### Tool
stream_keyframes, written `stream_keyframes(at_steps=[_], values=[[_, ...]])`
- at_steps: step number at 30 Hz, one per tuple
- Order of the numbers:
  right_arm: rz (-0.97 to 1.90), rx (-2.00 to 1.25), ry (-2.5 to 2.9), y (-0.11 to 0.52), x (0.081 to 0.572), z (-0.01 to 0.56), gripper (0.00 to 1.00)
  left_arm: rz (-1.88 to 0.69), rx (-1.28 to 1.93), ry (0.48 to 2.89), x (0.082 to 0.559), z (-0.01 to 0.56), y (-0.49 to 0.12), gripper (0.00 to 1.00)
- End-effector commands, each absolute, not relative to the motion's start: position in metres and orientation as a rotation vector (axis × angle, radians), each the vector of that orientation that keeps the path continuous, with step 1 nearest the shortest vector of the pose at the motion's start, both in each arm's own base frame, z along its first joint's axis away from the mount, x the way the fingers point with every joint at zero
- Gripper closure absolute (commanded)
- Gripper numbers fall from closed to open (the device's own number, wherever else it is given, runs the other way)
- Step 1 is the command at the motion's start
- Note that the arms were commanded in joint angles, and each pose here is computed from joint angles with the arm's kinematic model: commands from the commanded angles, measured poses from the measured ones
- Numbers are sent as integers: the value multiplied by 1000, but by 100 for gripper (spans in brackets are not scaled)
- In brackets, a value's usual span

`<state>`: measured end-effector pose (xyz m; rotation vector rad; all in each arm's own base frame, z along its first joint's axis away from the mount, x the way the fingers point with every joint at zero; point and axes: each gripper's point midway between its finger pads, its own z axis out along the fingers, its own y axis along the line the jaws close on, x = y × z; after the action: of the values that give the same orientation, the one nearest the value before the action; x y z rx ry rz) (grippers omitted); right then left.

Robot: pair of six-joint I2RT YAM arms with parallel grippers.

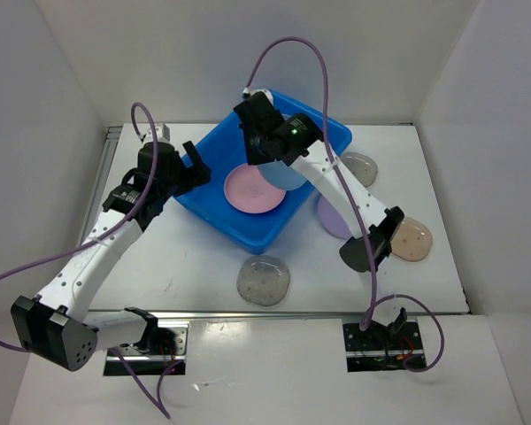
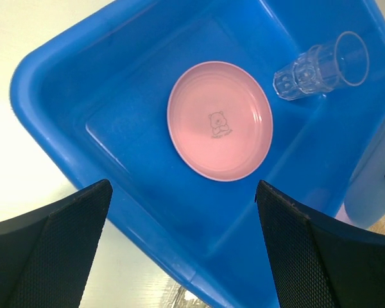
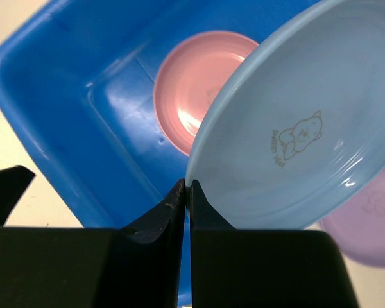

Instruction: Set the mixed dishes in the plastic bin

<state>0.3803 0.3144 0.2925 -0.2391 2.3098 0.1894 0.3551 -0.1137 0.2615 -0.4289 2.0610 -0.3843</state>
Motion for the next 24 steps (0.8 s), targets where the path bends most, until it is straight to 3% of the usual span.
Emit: stream_keyframes(at_steps=[1, 5, 10, 24], values=[[270, -308, 2177, 336, 394, 323, 98, -335, -437, 2050, 348, 263, -100, 0], [345, -382, 2141, 365, 399, 319, 98, -330, -437, 2061, 341, 261, -98, 0], [364, -464, 2234, 395, 405, 261, 98, -322, -452, 2063, 335, 258, -95, 0], [247, -530, 2379, 408, 419, 163, 98, -313, -482, 2066, 321, 251, -84, 0]])
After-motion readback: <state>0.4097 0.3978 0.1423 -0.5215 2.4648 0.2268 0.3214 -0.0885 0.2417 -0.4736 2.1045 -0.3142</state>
